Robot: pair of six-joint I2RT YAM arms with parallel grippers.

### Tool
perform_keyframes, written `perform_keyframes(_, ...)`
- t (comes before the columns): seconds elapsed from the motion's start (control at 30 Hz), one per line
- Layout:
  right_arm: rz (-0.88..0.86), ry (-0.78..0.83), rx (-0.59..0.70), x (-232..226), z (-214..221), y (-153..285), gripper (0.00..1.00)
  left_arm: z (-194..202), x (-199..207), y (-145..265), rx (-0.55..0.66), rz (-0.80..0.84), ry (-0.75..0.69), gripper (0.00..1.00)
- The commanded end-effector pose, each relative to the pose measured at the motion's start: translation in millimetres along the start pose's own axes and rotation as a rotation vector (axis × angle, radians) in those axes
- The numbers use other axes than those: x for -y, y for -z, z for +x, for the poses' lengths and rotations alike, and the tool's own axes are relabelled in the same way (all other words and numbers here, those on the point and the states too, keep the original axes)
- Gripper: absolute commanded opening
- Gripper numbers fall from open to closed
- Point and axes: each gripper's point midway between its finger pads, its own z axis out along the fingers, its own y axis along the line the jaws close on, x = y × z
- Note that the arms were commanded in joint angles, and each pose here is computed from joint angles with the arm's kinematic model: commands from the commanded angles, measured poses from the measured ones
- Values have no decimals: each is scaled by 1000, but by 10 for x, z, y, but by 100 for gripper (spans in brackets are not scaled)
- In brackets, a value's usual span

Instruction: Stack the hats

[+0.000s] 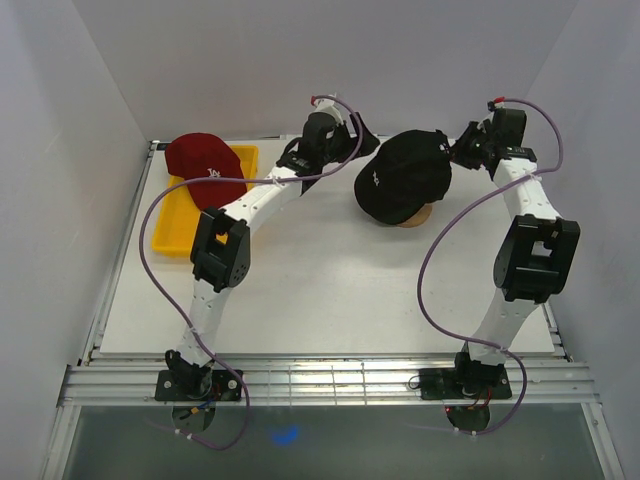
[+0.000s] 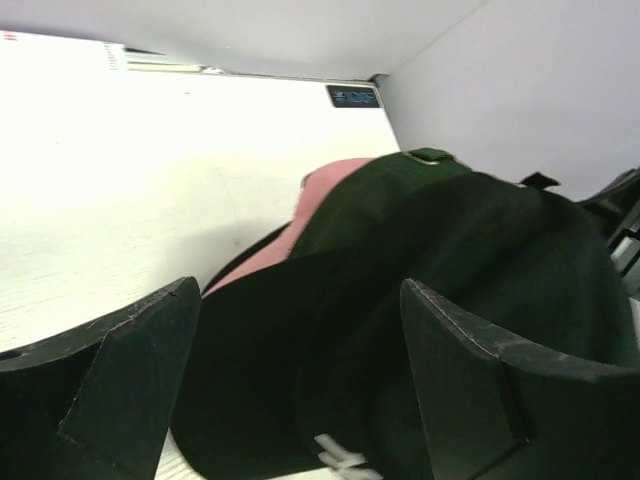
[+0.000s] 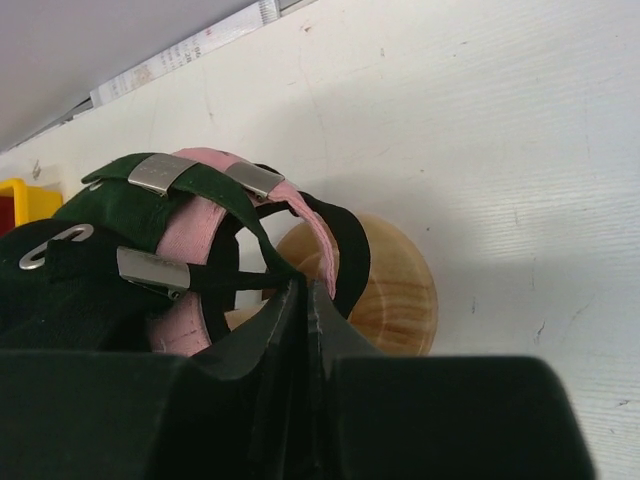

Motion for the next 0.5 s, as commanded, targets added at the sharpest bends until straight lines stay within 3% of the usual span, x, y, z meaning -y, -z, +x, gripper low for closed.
perform_keyframes(0.0,123,-49,-214,348,584,-139,13,-290,-36,302,40,-58,13,91)
perform_keyframes(0.2,115,-45,-204,321,526,-156,14,119,-387,396,-33,-149,85,87)
perform_keyframes(0.47,111,-35,-188,284,473,-118,13,327,-442,583,-58,-142,137,83)
